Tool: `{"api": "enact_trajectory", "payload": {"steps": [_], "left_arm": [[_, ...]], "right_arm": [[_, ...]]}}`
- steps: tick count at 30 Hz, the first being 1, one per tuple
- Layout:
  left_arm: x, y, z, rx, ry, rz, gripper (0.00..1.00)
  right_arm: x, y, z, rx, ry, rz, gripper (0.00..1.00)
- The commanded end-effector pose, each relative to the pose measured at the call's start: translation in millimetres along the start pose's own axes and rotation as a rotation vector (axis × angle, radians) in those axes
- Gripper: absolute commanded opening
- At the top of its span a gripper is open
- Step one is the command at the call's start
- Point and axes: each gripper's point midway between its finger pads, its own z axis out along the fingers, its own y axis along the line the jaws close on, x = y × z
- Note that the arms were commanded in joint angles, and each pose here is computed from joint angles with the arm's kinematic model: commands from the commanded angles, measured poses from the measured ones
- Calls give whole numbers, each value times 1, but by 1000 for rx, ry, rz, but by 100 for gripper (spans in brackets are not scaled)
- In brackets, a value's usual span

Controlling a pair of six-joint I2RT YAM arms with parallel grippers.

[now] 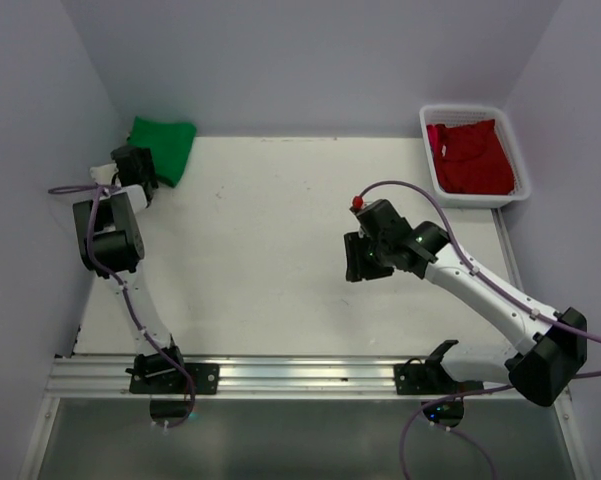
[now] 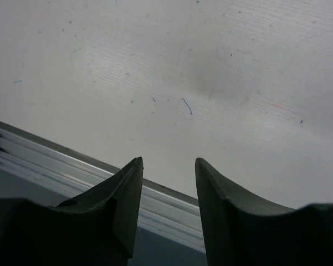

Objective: Fold and stack the t-shirts
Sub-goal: Put the neatly folded tshirt into the corner of the board with the left arm

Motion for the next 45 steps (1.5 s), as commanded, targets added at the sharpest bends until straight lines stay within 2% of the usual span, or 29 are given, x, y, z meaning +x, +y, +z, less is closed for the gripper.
{"api": "enact_trajectory", "payload": {"steps": [1, 2, 3, 8, 9, 10, 12, 13, 14, 15, 16, 17, 18, 19, 20, 21, 23, 26, 27, 28, 29, 30, 32, 34, 36, 39, 43, 45], "left_arm": [[-16, -71, -66, 145, -65, 40, 78], [-17, -75, -77, 157, -72, 49, 83], [-16, -92, -100, 187, -66, 51, 84], [1, -83, -152, 164, 6, 44, 84], [4, -99, -173, 216, 11, 45, 84], [7, -92, -180, 224, 10, 87, 84], [16, -115, -207, 329, 30, 122, 82], [23, -115, -213, 373, 52, 197, 79], [38, -134, -229, 489, 132, 236, 71], [46, -142, -238, 546, 173, 286, 70], [55, -152, -248, 628, 196, 405, 70], [72, -160, -263, 710, 272, 487, 71], [92, -172, -279, 752, 323, 557, 72], [107, -175, -290, 812, 341, 693, 73], [125, -165, -298, 804, 419, 771, 76], [154, -170, -323, 878, 456, 884, 77], [186, -157, -356, 906, 537, 974, 80], [209, -130, -380, 924, 583, 1099, 88], [227, -106, -400, 913, 652, 1155, 89], [235, -92, -409, 925, 663, 1230, 90], [236, -71, -415, 864, 678, 1291, 91], [253, -45, -439, 874, 741, 1343, 91], [258, -18, -468, 884, 778, 1399, 91], [253, 13, -473, 828, 829, 1414, 91], [244, 28, -484, 836, 876, 1412, 97], [233, 31, -498, 862, 873, 1402, 99], [228, 29, -507, 886, 861, 1418, 100], [227, 31, -508, 865, 870, 1436, 100]], "right_arm": [[-9, 6, 7, -24, -31, -3, 47], [-10, 7, 10, -25, -32, -8, 47], [-7, 11, 11, -48, -20, -10, 47], [-10, 15, 15, -74, -38, -6, 47], [-9, 15, 14, -78, -42, -8, 47], [-9, 16, 14, -82, -45, -8, 47], [-11, 16, 13, -90, -68, -11, 47], [-12, 14, 12, -86, -79, -11, 47], [-16, 13, 11, -78, -102, -13, 47], [-20, 12, 6, -76, -131, -13, 51], [-27, 7, 4, -49, -166, -9, 62], [-41, -2, -2, 11, -228, -3, 73], [-48, -6, -7, 37, -260, -5, 91], [-55, -9, -11, 59, -289, -7, 98], [-71, -16, -20, 115, -344, -14, 99], [-79, -19, -22, 142, -359, -23, 99], [-100, -27, -33, 208, -412, -34, 99], [-122, -45, -34, 298, -430, -4, 99], [-126, -52, -33, 326, -432, 12, 99], [-132, -65, -34, 357, -437, 46, 99], [-136, -73, -31, 370, -431, 63, 99], [-139, -79, -31, 375, -429, 80, 99], [-146, -98, -35, 422, -432, 99, 99], [-144, -100, -32, 434, -387, 71, 99], [-149, -95, -34, 422, -361, 61, 99], [-146, -85, -36, 364, -350, 46, 99], [-147, -60, -52, 196, -458, 25, 99], [-149, -63, -60, 215, -466, 36, 99]]}}
